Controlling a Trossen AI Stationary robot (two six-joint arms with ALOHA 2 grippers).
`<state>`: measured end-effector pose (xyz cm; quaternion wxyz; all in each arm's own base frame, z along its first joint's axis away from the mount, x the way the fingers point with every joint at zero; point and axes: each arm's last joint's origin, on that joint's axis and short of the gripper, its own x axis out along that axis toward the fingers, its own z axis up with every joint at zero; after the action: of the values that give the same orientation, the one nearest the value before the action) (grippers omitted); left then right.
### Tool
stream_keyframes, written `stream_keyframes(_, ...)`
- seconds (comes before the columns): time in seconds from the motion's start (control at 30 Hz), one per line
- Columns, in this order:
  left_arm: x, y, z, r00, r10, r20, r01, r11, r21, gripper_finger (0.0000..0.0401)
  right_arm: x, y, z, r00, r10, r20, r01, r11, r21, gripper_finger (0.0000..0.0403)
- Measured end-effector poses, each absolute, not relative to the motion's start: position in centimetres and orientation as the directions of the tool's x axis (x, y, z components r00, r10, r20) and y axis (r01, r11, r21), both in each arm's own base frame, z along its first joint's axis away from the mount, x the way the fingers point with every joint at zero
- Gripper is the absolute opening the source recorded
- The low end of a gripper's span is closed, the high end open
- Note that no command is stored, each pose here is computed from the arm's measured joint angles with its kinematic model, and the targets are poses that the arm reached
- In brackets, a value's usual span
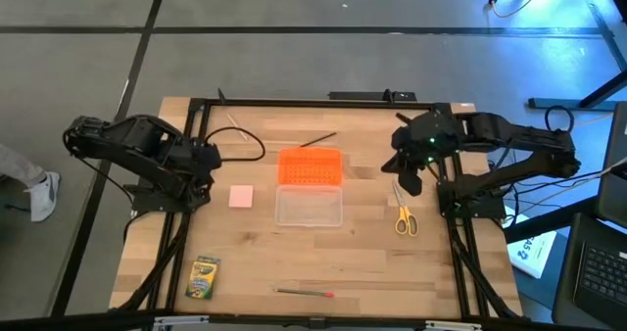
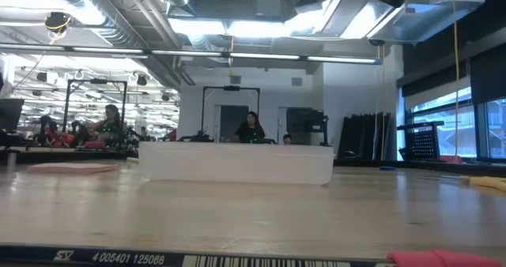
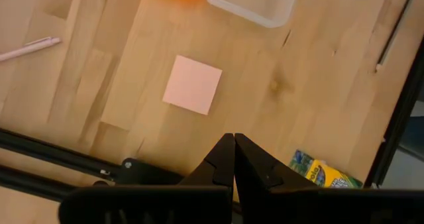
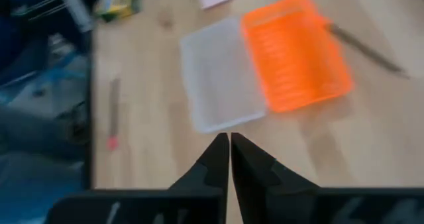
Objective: Pack school essentials
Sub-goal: Put the pink sticky notes into the supply box
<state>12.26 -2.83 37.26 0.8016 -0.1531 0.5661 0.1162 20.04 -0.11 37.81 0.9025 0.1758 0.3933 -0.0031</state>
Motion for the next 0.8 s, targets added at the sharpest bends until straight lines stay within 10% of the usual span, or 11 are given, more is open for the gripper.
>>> stream_keyframes(0.8, 12.07, -2.8, 37.45, 0.359, 0.002, -0.933, -0.419, 0.894, -0.159, 0.0, 20.25, -0.2, 37.68, 0.688, 0.12, -0.716, 0.078, 0.968, 0.237, 0.002)
